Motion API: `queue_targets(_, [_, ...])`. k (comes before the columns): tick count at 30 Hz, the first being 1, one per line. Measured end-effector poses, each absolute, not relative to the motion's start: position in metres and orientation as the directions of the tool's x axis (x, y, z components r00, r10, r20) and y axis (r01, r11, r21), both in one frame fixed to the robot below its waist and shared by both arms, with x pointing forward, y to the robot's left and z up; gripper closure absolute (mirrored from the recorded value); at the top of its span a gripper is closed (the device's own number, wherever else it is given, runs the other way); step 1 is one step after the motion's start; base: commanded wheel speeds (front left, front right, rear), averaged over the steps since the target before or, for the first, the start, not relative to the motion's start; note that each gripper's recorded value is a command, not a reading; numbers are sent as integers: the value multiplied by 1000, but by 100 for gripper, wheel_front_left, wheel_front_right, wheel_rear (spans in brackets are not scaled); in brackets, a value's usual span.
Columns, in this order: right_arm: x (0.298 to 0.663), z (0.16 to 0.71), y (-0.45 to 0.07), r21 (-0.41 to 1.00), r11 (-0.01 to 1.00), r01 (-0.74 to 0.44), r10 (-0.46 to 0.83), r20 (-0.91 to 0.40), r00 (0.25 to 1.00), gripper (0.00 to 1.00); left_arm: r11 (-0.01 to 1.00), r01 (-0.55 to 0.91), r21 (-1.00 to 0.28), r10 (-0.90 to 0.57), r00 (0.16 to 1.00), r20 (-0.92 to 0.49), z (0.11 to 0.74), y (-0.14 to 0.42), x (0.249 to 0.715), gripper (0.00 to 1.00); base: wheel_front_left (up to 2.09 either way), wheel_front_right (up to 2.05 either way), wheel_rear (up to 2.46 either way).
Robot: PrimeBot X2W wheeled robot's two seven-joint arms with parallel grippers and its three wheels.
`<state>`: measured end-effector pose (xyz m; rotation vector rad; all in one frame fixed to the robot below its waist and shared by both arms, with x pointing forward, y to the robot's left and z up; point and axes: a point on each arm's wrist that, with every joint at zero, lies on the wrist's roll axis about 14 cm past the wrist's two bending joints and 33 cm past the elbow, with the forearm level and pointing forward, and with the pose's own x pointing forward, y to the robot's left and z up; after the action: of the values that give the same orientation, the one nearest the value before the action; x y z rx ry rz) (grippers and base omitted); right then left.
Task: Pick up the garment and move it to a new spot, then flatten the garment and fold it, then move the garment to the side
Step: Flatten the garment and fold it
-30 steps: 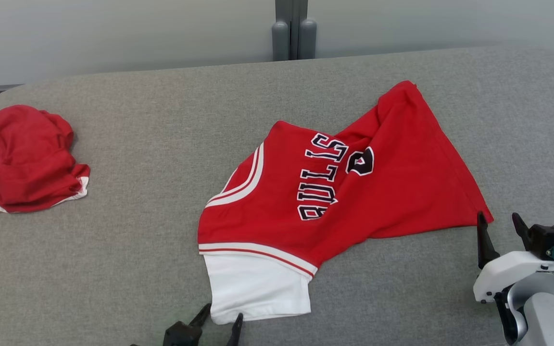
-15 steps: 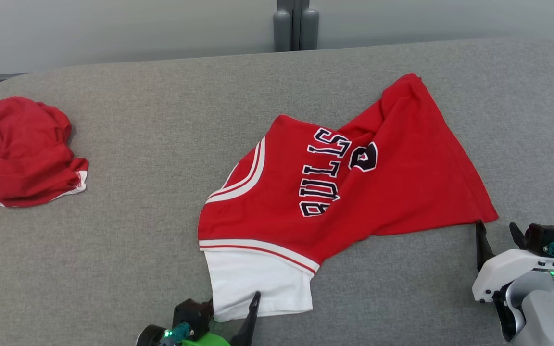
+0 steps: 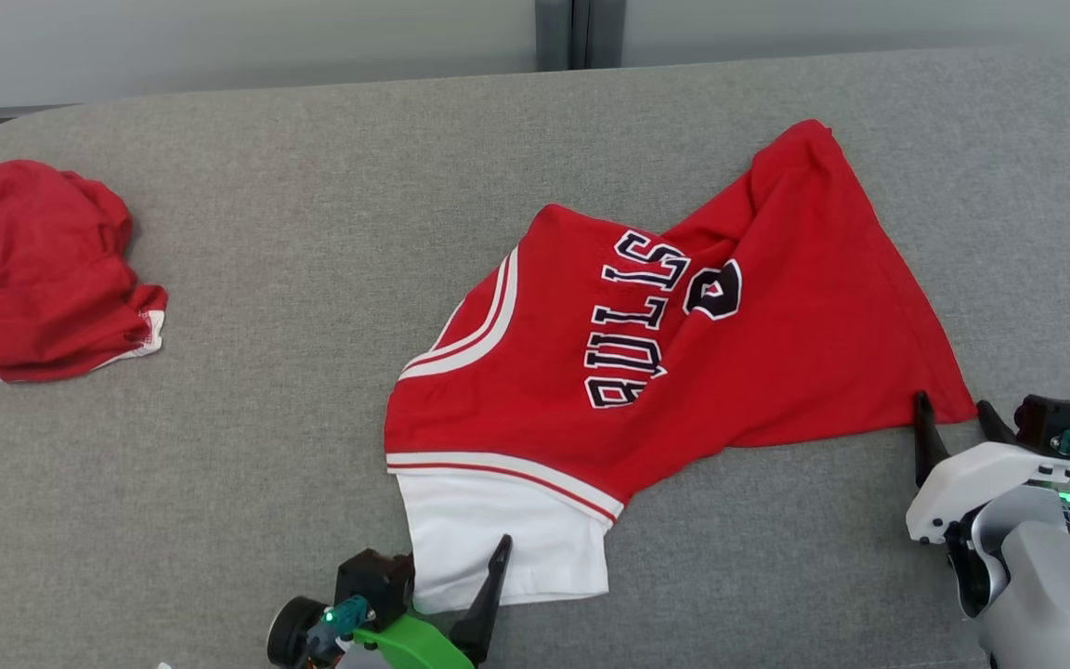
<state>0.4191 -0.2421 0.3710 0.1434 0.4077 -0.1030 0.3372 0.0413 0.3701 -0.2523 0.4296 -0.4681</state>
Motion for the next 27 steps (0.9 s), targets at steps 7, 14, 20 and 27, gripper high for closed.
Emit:
queue_targets(7, [435, 371, -228, 172, 977, 123, -46, -396, 917, 0, 867, 369, -334, -476, 812, -338, 370, 44, 343, 0, 0, 0, 0])
queue_targets(14, [446, 369, -213, 215, 971, 107, -13, -400, 917, 0, 868, 362, -339, -472, 813, -341, 368, 45, 345, 0, 0, 0, 0])
queue_targets(20, [448, 365, -205, 248, 963, 107, 2, -404, 915, 0, 869, 351, -350, -469, 811, -351, 364, 46, 344, 0, 0, 0, 0])
queue_targets(27, [458, 373, -190, 262, 963, 57, 48, -377, 925, 100, 851, 329, -410, -485, 793, -370, 357, 38, 342, 100, 0, 0, 0])
